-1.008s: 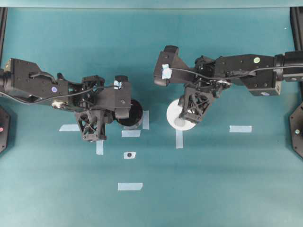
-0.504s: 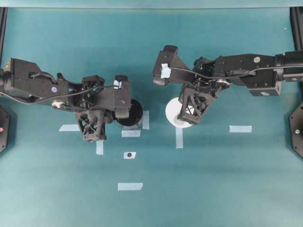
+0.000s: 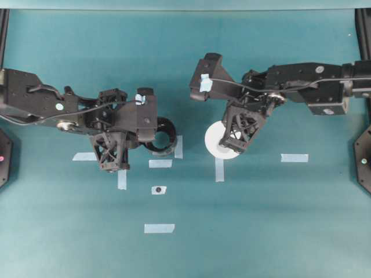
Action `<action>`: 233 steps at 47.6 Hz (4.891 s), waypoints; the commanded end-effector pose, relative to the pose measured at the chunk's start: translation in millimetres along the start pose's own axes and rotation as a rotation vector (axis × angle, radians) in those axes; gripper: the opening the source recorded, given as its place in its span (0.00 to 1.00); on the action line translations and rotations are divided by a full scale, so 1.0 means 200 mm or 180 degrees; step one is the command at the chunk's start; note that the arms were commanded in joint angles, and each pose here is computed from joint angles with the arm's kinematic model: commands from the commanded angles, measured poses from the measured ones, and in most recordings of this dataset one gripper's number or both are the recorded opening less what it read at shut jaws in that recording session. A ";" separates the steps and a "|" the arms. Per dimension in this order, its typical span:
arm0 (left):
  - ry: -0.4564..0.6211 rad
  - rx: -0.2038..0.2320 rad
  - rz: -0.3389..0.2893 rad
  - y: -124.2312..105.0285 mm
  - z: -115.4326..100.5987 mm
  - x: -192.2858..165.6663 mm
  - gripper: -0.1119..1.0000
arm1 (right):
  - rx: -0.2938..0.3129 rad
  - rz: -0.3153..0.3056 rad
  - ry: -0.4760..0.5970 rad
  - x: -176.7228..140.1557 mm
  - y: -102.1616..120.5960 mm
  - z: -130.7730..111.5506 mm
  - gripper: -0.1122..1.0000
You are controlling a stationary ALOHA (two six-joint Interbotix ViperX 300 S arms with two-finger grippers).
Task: Holding the cup holder with the left arm, the right arm places the cup into the cup holder.
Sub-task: 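Grasp black holder rim with left gripper and white cup with right, then lift both objects and bring white cup toward the holder opening, then push white cup bottom-first into the black holder with right gripper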
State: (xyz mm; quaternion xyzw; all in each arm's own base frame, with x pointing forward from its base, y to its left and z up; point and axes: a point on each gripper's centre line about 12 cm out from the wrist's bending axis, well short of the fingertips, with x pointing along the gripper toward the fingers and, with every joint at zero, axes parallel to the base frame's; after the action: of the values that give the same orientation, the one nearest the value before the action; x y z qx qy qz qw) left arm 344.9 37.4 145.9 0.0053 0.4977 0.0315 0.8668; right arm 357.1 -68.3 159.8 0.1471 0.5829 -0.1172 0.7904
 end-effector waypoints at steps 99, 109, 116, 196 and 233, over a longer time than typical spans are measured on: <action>-0.0242 0.0104 -0.0014 -0.02 0.45 0.02 0.29 | 0.0316 0.0385 -0.1333 -0.69 0.05 0.14 0.13; -0.0261 0.0129 -0.0009 -0.02 0.46 0.02 0.29 | 0.0299 0.0364 -0.1207 -0.60 0.07 0.14 0.12; -0.0246 0.0139 -0.0009 -0.02 0.47 0.02 0.29 | 0.0301 0.0340 -0.1112 -0.54 0.06 0.14 0.12; -0.0198 0.0144 -0.0017 -0.02 0.46 0.04 0.29 | 0.0261 0.0286 -0.0916 -0.30 0.09 0.20 0.12; -0.0178 0.0168 -0.0015 -0.02 0.46 0.05 0.29 | 0.0287 0.0283 -0.0943 -0.31 0.08 0.21 0.27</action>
State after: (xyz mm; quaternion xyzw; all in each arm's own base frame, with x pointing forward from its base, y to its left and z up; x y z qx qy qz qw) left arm 423.7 36.3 168.9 0.0249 0.4919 0.0158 0.8701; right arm 379.2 -67.7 214.1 0.1880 0.4701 -0.1288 0.8527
